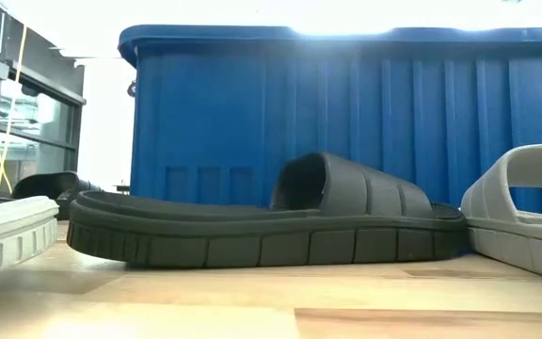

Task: Pick and place slides into bin
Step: Put the black slides on top of the black slides into the blue bin

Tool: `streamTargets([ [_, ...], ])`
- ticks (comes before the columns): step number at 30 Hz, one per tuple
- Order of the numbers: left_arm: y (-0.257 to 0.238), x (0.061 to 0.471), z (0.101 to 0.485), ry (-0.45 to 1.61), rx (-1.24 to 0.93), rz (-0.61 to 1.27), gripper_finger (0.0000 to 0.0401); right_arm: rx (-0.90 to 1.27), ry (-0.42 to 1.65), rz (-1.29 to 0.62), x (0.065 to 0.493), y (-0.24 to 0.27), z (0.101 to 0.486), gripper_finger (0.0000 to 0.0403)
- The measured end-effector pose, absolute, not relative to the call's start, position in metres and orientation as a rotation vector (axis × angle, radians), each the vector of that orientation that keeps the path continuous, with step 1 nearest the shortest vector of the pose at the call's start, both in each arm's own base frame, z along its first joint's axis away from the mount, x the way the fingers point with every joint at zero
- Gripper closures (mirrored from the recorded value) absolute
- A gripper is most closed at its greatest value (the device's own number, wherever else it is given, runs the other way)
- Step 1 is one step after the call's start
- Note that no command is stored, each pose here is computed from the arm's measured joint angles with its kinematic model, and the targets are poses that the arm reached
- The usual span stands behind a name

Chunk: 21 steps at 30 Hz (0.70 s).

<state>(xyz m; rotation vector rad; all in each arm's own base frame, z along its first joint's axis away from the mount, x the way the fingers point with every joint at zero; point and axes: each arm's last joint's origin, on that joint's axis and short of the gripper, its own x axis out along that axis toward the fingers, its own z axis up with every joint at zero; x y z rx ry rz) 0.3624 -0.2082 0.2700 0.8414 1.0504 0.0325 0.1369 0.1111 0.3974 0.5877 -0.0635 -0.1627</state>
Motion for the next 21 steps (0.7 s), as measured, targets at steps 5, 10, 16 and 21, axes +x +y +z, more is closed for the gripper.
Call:
streamTargets([
  [5,-0.197,0.345,0.300,1.029,0.750,0.077,0.0204,0.586,-0.072,-0.191,0.137,0.110,0.397,0.0263],
  [10,-0.184,0.320,0.319,0.933,0.696,0.135,0.0204,0.586,-0.078,-0.215,0.137,0.110,0.397,0.0263],
  [16,-0.172,0.280,0.310,0.798,0.676,0.136,0.0204,0.596,-0.087,-0.242,0.136,0.109,0.397,0.0263],
  [21,-0.171,0.276,0.290,0.722,0.692,0.082,0.0203,0.594,-0.098,-0.279,0.136,0.108,0.397,0.0263],
])
